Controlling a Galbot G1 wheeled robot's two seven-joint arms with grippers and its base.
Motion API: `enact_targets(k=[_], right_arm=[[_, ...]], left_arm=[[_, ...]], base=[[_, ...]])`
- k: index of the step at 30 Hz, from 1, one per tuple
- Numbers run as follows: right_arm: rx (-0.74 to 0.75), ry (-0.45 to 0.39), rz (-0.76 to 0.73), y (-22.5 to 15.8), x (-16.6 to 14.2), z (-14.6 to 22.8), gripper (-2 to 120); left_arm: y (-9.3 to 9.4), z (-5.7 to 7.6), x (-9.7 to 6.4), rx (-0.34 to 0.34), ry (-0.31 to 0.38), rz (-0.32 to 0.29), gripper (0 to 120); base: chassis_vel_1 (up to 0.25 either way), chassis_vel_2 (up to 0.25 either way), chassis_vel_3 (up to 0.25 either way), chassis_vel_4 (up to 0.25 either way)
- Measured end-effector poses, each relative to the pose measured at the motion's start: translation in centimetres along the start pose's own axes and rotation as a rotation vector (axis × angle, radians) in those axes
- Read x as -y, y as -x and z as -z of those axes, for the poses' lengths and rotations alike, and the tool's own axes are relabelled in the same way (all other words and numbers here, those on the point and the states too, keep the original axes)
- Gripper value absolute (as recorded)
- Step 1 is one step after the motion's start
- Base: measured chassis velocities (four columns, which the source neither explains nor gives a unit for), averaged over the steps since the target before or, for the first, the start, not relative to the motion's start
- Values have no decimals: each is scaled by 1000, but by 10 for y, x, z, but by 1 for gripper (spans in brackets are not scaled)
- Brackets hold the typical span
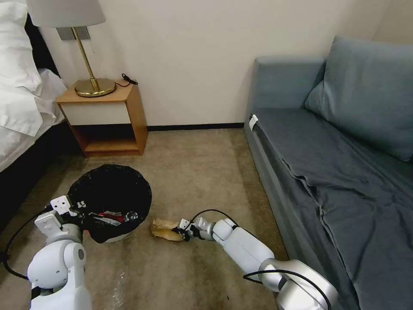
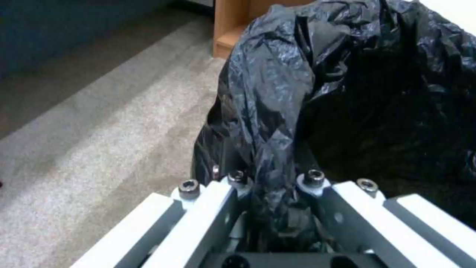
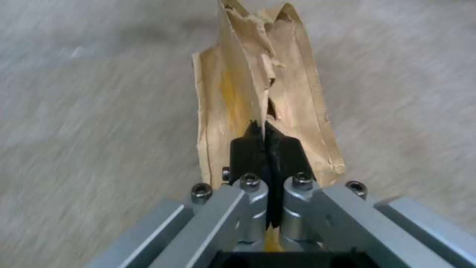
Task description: Pick up the trash bin, then pick up the garbage on the floor and place it into the trash bin.
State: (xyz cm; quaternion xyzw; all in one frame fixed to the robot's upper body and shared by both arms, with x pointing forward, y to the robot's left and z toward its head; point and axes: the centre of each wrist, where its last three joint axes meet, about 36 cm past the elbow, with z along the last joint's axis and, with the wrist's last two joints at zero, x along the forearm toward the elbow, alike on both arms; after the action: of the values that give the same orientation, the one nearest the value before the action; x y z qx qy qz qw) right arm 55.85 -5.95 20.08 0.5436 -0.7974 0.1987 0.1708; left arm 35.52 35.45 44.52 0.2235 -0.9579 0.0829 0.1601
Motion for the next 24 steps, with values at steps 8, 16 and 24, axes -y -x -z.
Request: enact_targets(k=[8,16,24], right_arm=[[123,156,-307,-14,34,22,0],[286,307,-693,-31,76,72,0],[458,271,-786,-30,86,138,0]], left_arm=[[5,-2,5,-7,-10,-21,4],[11,4,12,5,-14,-47,4],[10,3,14,0,-10,-55,4]], base=[[0,0,0,0],[0,0,0,0],[0,0,0,0]])
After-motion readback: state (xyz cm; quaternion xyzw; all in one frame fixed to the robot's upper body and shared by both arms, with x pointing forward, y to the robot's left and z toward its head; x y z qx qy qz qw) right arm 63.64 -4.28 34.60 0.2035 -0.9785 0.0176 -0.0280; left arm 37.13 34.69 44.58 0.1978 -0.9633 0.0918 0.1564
